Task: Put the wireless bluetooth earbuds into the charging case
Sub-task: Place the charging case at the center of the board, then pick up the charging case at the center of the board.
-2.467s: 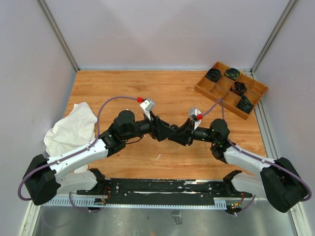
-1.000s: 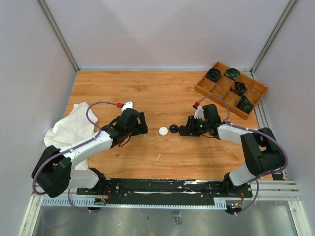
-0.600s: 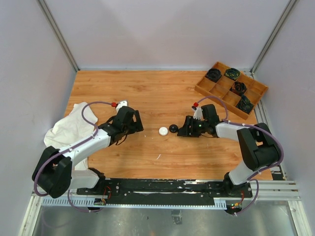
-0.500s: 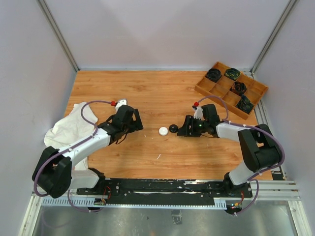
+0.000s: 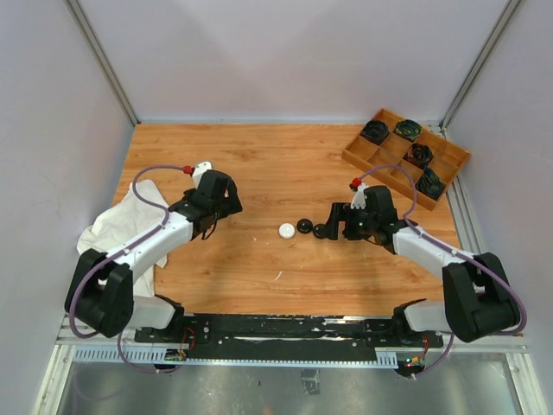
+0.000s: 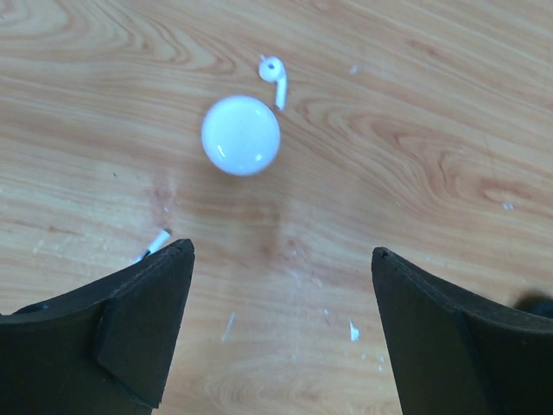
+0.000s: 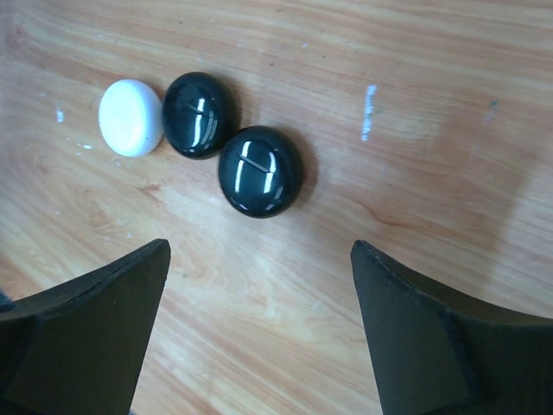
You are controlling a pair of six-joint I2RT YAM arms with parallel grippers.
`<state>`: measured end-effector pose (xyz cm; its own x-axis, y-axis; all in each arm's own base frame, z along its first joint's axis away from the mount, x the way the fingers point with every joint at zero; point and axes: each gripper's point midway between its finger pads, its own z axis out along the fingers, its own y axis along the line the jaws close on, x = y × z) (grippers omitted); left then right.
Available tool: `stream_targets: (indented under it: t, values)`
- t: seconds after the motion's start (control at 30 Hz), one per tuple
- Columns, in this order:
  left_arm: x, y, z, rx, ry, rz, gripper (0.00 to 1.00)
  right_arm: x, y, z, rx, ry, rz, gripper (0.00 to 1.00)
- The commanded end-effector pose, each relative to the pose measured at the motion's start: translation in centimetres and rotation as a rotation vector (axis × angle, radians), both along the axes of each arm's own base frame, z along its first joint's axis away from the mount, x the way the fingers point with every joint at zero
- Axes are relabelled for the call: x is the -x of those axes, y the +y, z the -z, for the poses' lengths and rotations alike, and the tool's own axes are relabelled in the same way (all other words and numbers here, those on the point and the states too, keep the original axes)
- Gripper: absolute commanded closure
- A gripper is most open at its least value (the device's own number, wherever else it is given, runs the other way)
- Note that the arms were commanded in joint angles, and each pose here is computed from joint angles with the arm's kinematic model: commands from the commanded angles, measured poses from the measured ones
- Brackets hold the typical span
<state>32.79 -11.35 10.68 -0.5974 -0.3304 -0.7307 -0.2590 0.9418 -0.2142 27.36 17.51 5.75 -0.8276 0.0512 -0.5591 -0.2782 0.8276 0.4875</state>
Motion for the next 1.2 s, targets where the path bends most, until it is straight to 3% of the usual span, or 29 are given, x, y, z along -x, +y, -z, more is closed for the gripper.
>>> stream_targets:
  t: [0.0,0.23,0.47,0.93,1.17]
  values:
    - [-2.6,2.0,0.2,-0.057,0.004,-0.073,0.11,-0.5,-1.7,0.3,0.088,-0.116,0.054,0.11]
    - [-5.7,3.7,3.7,-0.086,0.105,-0.128,0.1,-0.7,-2.3,-1.2,0.148,-0.32,0.096,0.01]
    - [-7.3,3.7,6.0,-0.096,0.181,-0.114,0.12,-0.8,-3.1,-2.1,0.147,-0.391,0.138,0.01]
    - [-7.4,4.0,8.8,-0.127,0.261,-0.113,0.41,-0.7,-3.1,-2.4,0.141,-0.401,0.134,0.02]
    - [-5.6,2.9,8.3,-0.057,0.27,-0.055,0.53,-0.6,-2.7,-2.6,0.126,-0.405,0.114,0.01]
